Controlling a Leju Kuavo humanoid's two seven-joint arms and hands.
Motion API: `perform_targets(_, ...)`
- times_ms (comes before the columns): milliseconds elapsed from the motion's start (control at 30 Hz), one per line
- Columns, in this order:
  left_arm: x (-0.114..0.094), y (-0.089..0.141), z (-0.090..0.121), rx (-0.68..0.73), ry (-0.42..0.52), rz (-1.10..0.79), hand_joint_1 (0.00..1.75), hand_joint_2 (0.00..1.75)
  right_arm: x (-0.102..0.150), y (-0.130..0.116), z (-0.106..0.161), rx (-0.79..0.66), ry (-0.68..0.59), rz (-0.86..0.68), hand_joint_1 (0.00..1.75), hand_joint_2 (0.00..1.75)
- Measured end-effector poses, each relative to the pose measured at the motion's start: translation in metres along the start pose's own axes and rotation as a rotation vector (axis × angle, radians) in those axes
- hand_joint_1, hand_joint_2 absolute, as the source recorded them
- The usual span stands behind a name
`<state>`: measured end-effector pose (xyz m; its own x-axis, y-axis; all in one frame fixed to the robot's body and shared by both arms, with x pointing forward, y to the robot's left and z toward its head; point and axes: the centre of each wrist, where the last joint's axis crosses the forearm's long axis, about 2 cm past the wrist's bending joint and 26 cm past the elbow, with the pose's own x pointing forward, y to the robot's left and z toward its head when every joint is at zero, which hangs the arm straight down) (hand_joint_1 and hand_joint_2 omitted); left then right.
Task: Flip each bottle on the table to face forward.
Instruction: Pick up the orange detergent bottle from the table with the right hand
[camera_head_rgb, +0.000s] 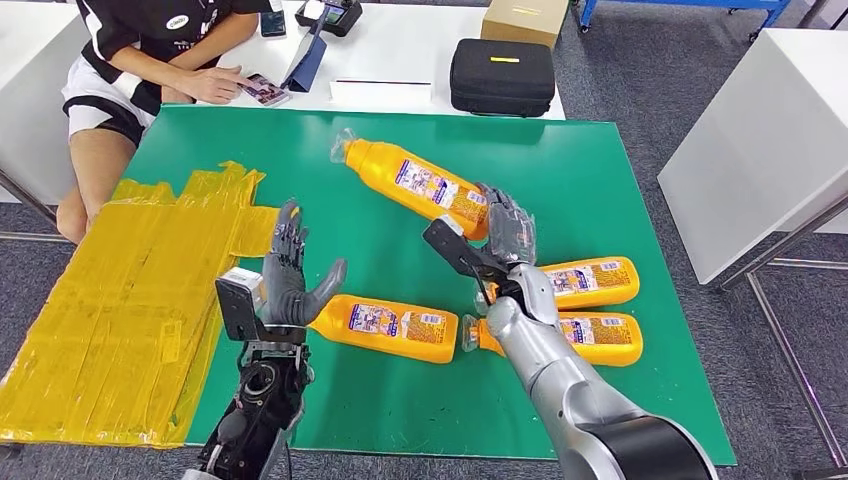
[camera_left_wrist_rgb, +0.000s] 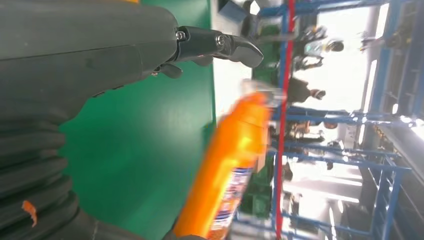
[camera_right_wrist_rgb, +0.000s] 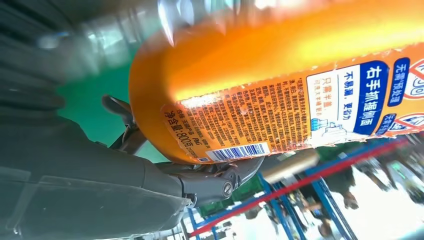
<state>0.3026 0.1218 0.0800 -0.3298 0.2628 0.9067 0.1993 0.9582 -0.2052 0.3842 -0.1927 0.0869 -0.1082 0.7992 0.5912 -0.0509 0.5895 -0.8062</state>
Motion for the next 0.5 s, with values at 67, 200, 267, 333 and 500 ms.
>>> perform_targets(67, -0.004, 0.001, -0.005, 0.004, 0.029, 0.066, 0.00, 1.75, 0.005, -0.001, -0.002, -0.032, -0.034, -0.034, 1.75, 1.75)
perform_targets(200, -0.007, 0.006, -0.020, 0.026, 0.103, 0.155, 0.00, 1.75, 0.017, 0.002, -0.004, -0.085, -0.097, -0.120, 1.75, 1.75)
perform_targets(267, -0.007, 0.007, -0.030, 0.006, 0.154, 0.229, 0.00, 1.75, 0.024, 0.005, -0.004, -0.099, -0.126, -0.162, 1.75, 1.75)
perform_targets(333, -0.005, 0.008, -0.041, -0.020, 0.197, 0.310, 0.00, 1.75, 0.031, 0.008, -0.004, -0.106, -0.151, -0.196, 1.75, 1.75)
perform_targets(500, 0.002, 0.012, -0.066, -0.047, 0.236, 0.399, 0.00, 1.75, 0.047, 0.014, -0.004, -0.114, -0.189, -0.249, 1.75, 1.75)
